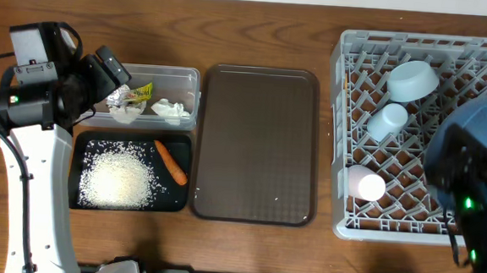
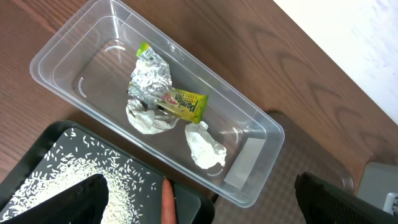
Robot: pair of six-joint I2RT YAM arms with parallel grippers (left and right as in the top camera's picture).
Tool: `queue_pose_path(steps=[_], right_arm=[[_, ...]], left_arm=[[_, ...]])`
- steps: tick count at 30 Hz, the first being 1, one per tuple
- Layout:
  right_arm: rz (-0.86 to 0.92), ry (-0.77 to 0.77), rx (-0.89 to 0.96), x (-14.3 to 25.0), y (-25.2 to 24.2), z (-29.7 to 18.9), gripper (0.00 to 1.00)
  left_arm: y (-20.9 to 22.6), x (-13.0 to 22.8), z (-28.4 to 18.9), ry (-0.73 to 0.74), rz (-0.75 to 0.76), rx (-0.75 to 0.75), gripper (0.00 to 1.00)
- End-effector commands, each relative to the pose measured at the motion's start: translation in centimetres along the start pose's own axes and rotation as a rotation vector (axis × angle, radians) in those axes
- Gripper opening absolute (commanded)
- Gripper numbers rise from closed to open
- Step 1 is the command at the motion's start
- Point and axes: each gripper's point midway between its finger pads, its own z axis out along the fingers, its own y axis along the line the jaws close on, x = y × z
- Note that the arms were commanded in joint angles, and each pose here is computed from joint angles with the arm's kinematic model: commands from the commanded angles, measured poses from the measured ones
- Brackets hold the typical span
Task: Sort waste into correct bins and load items into the dishwasher rack
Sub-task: 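Lift the blue plate and carry it right over the rack, then lower the blue plate into the rack's right side and release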
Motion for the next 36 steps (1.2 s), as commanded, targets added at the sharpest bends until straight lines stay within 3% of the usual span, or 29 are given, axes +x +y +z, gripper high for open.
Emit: queue_pose_path(steps=[1, 7, 13, 16, 20, 30, 36], right_arm=[[0.080, -0.067, 0.081, -1.8, -1.4, 1.3, 0.01], [0.110, 0.043, 0.085, -1.2, -2.3, 6.7, 0.01], [0.008, 0.209, 0.140, 1.7, -4.6, 12.3, 0.01], [0.048, 0.269, 0.000, 2.3, -2.9, 13.8, 0.01], [0.092, 0.256, -0.225, 0.1, -0.4, 13.5, 0.01], [0.225, 0.207, -0.278, -3.9, -5.5, 11.3, 0.01], [0.175, 0.183, -0.486, -5.6, -5.8, 9.1, 0.01]], left_arm=[[0.5, 0.1, 0.1, -0.002, 0.007, -0.019, 0.98], [0.5, 0.1, 0.1, -0.002, 0.007, -0.019, 0.98], [0.5, 0.1, 0.1, -0.002, 0.006, -0.019, 0.98], [0.5, 0.1, 0.1, -0.002, 0.007, -0.019, 0.98], [0.5, 0.1, 0.1, -0.002, 0.007, -0.019, 0.98], [0.5, 0.1, 0.1, -0.002, 0.006, -0.019, 0.98], [0.5, 0.1, 0.1, -0.002, 0.006, -0.019, 0.98]])
